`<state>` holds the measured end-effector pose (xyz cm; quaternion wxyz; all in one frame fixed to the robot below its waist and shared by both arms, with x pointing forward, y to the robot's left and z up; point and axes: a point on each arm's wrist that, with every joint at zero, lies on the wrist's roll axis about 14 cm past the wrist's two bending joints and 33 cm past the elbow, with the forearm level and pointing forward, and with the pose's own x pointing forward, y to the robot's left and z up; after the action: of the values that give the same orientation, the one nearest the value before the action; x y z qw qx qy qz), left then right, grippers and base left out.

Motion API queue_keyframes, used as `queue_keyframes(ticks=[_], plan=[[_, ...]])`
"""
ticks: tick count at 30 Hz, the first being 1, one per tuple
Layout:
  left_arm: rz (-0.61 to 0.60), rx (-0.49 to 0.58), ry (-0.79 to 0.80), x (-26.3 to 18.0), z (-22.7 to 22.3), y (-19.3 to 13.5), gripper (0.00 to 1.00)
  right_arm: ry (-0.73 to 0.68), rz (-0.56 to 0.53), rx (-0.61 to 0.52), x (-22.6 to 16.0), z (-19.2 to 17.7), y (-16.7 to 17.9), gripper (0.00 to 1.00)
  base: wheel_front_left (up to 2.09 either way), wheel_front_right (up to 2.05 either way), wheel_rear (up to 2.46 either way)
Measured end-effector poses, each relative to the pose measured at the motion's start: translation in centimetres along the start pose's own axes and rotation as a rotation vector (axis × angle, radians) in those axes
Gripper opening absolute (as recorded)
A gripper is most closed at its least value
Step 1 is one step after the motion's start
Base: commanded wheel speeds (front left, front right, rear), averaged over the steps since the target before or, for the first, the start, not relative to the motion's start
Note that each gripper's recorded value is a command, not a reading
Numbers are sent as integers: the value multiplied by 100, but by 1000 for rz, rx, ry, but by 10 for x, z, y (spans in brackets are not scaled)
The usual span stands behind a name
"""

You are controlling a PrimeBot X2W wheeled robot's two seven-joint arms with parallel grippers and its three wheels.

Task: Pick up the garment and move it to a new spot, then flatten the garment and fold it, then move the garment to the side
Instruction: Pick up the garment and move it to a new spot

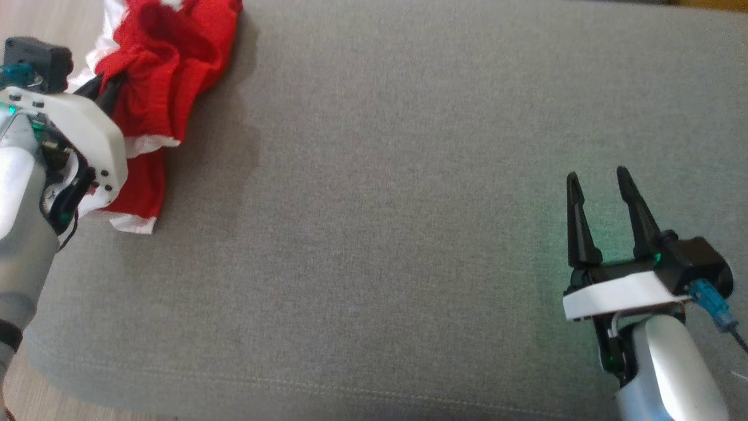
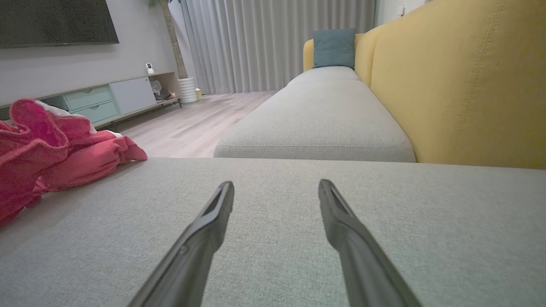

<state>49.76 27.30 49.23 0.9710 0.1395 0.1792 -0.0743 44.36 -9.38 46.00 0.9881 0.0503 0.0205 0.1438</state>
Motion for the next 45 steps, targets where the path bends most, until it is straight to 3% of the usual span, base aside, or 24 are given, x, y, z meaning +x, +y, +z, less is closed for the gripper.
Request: queue_keyframes(ticks=[5,11,23,24,31,36,45], plan=[[-22,74,-109,-13,44,-5,0,-34,-1,7,-11,16,3,100,0,0,0],[-90,157,-237,-19,96,-33,0,-61,-46,6,-31,28,-9,100,0,0,0],[-383,242,-470,-25,188,-165,0,-101,-222,-8,-79,44,-59,100,0,0,0],[-383,242,-470,-25,188,-165,0,-101,-222,-8,-79,44,-59,100,0,0,0],[-618,230,-504,-27,196,-270,0,-99,-334,2,-107,43,-89,100,0,0,0],[-784,169,-459,-33,172,-345,0,-94,-384,11,-121,41,-101,100,0,0,0],[-860,1,-308,-14,99,-413,0,-87,-433,26,-126,40,-115,100,0,0,0]])
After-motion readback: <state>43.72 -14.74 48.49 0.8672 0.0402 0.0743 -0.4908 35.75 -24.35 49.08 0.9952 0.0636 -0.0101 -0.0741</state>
